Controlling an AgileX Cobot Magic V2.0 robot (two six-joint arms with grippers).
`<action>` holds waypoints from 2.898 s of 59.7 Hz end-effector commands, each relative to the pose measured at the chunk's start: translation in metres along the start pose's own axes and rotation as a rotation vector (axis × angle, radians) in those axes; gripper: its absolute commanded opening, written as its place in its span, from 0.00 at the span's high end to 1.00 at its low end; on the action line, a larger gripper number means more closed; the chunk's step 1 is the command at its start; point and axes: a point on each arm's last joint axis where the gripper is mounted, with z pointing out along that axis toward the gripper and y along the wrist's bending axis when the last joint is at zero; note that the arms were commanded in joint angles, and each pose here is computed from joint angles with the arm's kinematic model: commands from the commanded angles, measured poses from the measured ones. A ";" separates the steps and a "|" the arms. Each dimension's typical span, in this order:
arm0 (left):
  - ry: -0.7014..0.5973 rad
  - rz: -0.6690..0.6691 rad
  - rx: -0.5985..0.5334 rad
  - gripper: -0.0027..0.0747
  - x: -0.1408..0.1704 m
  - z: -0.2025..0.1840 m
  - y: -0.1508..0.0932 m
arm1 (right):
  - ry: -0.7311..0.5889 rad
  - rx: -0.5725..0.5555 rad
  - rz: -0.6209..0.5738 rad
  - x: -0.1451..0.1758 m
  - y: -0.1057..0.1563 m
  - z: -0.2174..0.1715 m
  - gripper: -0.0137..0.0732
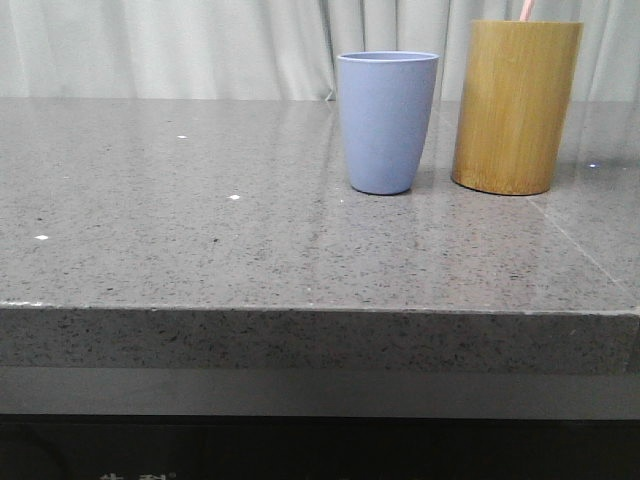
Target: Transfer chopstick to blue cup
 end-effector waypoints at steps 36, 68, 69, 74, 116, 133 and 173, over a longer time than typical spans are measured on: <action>-0.095 -0.009 0.001 0.99 -0.014 -0.002 0.000 | -0.595 -0.363 -0.301 -0.109 0.083 -0.115 0.91; -0.095 -0.009 0.001 0.99 -0.014 -0.002 0.000 | -0.310 -0.447 -0.306 -0.014 0.113 -0.036 0.91; -0.095 -0.009 0.001 0.99 -0.014 -0.002 0.000 | -0.301 -0.446 -0.308 -0.012 0.113 -0.034 0.91; -0.095 -0.009 0.001 0.99 -0.014 -0.002 0.000 | -0.252 -0.434 -0.312 -0.003 0.111 -0.028 0.91; -0.095 -0.009 0.001 0.99 -0.014 -0.002 0.000 | -0.026 -0.347 -0.213 -0.024 0.107 -0.043 0.37; -0.095 -0.009 0.001 0.99 -0.014 -0.002 0.000 | 0.278 -0.248 -0.206 -0.095 0.103 -0.065 0.54; -0.095 -0.009 0.001 0.99 -0.014 -0.002 0.000 | 0.517 0.143 -0.216 -0.108 0.010 -0.122 0.92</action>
